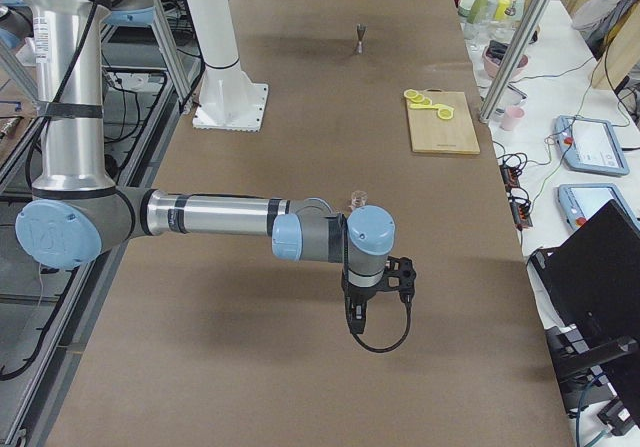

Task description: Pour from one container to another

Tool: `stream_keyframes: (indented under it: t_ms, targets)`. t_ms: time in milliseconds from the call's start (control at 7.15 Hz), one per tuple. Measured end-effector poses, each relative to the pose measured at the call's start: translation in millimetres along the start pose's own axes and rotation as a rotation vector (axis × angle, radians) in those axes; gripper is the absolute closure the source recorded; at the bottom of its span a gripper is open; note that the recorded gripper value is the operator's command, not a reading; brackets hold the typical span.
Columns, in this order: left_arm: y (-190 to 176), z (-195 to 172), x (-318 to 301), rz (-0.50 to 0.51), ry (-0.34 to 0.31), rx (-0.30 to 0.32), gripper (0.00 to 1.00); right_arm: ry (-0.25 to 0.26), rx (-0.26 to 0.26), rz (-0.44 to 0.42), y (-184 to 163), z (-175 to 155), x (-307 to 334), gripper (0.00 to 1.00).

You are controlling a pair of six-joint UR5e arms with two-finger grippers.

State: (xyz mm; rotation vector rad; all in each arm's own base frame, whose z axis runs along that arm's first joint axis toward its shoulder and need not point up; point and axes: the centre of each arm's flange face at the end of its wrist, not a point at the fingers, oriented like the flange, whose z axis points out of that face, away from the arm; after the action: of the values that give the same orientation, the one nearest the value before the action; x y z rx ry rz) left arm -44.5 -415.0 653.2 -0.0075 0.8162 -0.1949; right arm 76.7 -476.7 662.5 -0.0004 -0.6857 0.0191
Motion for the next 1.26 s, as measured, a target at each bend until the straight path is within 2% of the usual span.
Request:
stream_keyframes:
  t_ms: [1260]
  targets:
    - [-1.0, 8.5, 1.8, 0.014, -0.005, -0.02, 0.02, 0.0, -0.001, 0.011, 4.0, 0.6, 5.4, 0.0]
